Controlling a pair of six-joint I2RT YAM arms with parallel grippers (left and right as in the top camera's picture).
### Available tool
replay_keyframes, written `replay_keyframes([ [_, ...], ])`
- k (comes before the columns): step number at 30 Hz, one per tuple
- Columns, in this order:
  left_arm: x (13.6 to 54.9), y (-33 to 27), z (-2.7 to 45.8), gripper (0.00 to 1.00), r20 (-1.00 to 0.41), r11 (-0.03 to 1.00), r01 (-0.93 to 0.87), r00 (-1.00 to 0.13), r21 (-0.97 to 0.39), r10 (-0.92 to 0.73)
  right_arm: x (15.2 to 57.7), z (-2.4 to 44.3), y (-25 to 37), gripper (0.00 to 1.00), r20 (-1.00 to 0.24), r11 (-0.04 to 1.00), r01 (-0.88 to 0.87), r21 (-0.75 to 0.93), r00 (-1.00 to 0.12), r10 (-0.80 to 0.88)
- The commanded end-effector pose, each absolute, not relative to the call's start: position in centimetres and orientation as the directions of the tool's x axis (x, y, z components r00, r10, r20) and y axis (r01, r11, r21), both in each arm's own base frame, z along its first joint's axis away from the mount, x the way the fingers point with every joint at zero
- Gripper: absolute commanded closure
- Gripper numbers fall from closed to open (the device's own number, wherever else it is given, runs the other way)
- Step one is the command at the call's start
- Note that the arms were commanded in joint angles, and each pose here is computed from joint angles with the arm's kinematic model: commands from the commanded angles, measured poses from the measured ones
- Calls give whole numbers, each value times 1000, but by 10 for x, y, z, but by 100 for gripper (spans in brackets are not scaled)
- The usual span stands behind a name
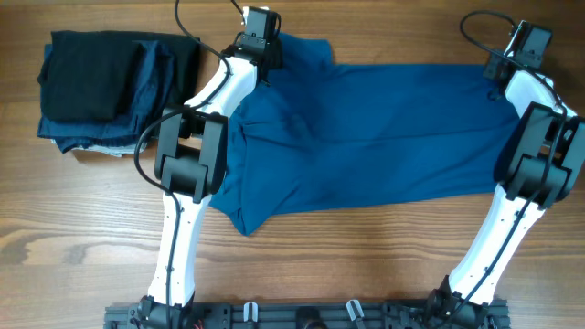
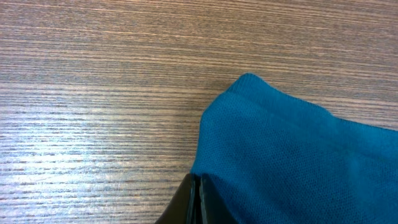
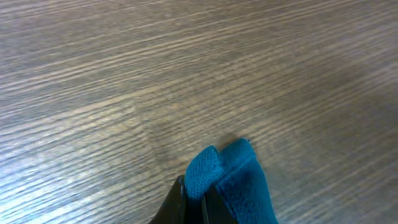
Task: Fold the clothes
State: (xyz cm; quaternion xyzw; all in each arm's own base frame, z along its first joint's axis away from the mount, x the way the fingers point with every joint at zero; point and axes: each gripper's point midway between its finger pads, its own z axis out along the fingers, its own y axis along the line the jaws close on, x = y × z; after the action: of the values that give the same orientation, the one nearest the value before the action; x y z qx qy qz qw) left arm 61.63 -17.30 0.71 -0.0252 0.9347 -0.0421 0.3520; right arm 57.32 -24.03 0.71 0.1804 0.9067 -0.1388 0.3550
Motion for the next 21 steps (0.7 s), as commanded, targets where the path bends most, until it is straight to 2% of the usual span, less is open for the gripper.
replay_keyframes([
  [1, 617, -167, 23, 96, -671, 997, -34, -738, -74, -75, 583, -2, -222, 96, -689, 938, 345, -30, -687, 231],
  [6, 622, -175, 42, 95, -695, 993, -4, -714, -117, -85, 585, 6, -220, 96, -698, 942, 336, -15, -678, 231],
  [9, 622, -181, 39, 81, -691, 990, 20, -718, -143, -86, 582, 4, -219, 96, -686, 942, 336, -15, -688, 235],
  [10, 623, -181, 40, 75, -695, 989, 21, -714, -145, -86, 581, 3, -218, 96, -683, 942, 335, -15, -692, 235],
  [11, 625, -182, 40, 58, -701, 989, 23, -708, -147, -88, 581, 2, -218, 96, -680, 942, 335, -14, -694, 237],
  [12, 626, -183, 41, 47, -707, 988, 25, -702, -150, -90, 580, 2, -218, 96, -679, 942, 335, -14, -695, 237],
  [13, 629, -184, 43, 41, -717, 988, 27, -691, -154, -93, 580, 2, -218, 96, -678, 942, 336, -15, -696, 237],
  [15, 633, -185, 43, 39, -728, 987, 29, -679, -159, -97, 580, 2, -218, 96, -678, 942, 336, -14, -695, 238],
  [21, 643, -188, 19, 48, -750, 985, 37, -653, -169, -104, 580, 1, -218, 96, -677, 941, 339, -11, -695, 242],
])
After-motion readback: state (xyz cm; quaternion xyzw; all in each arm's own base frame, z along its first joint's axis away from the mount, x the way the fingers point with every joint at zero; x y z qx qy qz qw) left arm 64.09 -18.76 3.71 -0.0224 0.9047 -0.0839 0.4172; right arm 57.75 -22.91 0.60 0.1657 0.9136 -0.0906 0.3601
